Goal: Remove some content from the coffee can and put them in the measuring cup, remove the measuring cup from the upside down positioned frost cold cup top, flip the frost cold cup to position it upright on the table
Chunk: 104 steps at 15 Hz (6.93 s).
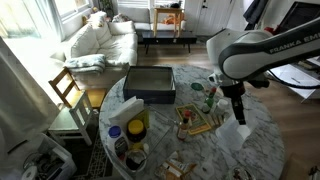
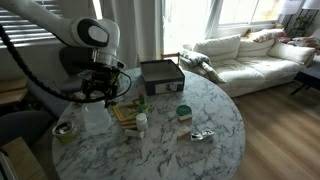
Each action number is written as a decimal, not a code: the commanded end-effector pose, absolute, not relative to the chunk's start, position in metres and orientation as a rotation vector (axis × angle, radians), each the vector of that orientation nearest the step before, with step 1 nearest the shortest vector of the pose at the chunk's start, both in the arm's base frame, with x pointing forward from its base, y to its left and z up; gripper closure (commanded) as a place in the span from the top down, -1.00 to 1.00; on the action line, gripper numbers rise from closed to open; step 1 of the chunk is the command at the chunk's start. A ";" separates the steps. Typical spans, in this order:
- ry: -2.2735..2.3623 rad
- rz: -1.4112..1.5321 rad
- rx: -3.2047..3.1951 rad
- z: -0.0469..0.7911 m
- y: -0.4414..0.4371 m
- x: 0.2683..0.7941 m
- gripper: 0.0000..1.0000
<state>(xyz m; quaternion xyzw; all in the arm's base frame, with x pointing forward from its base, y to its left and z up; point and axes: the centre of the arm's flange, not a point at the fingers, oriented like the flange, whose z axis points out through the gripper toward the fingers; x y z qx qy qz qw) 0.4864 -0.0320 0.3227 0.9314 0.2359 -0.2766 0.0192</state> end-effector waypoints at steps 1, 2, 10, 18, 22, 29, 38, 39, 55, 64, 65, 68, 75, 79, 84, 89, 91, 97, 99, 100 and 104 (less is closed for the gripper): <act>0.849 -0.715 3.016 0.331 -0.054 0.452 0.29; 0.856 -0.653 3.066 0.333 -0.057 0.448 0.29; 0.636 -0.129 3.250 0.303 -0.073 0.426 0.29; 0.583 -0.051 3.205 0.291 -0.089 0.406 0.96; 0.598 -0.134 3.164 0.291 -0.086 0.406 1.00; 0.546 -0.243 3.120 0.284 -0.082 0.404 1.00; -0.126 -0.121 3.091 0.304 -0.051 0.429 1.00; -0.207 -0.109 3.069 0.301 -0.046 0.433 1.00; -0.925 -0.215 2.519 0.253 -0.024 0.450 0.97; -0.973 -0.289 2.448 0.239 -0.022 0.454 -0.15; -0.977 -0.307 2.443 0.240 -0.022 0.453 -0.28; -1.015 -0.386 2.426 0.253 -0.028 0.448 -0.75; -1.030 -0.526 2.539 0.302 -0.044 0.433 -1.00; -0.992 -0.579 2.702 0.317 -0.052 0.424 -0.97; -0.873 -0.549 2.912 0.322 -0.063 0.412 -0.97; -0.712 -0.386 3.047 0.309 -0.075 0.404 -0.97; -0.666 -0.326 3.070 0.302 -0.077 0.402 -0.97; -0.561 -0.229 3.172 0.298 -0.078 0.395 -0.25; -0.524 -0.194 3.199 0.311 -0.081 0.393 0.05; -0.505 -0.171 3.209 0.320 -0.081 0.393 0.21; -0.354 -0.101 3.273 0.356 -0.077 0.390 0.79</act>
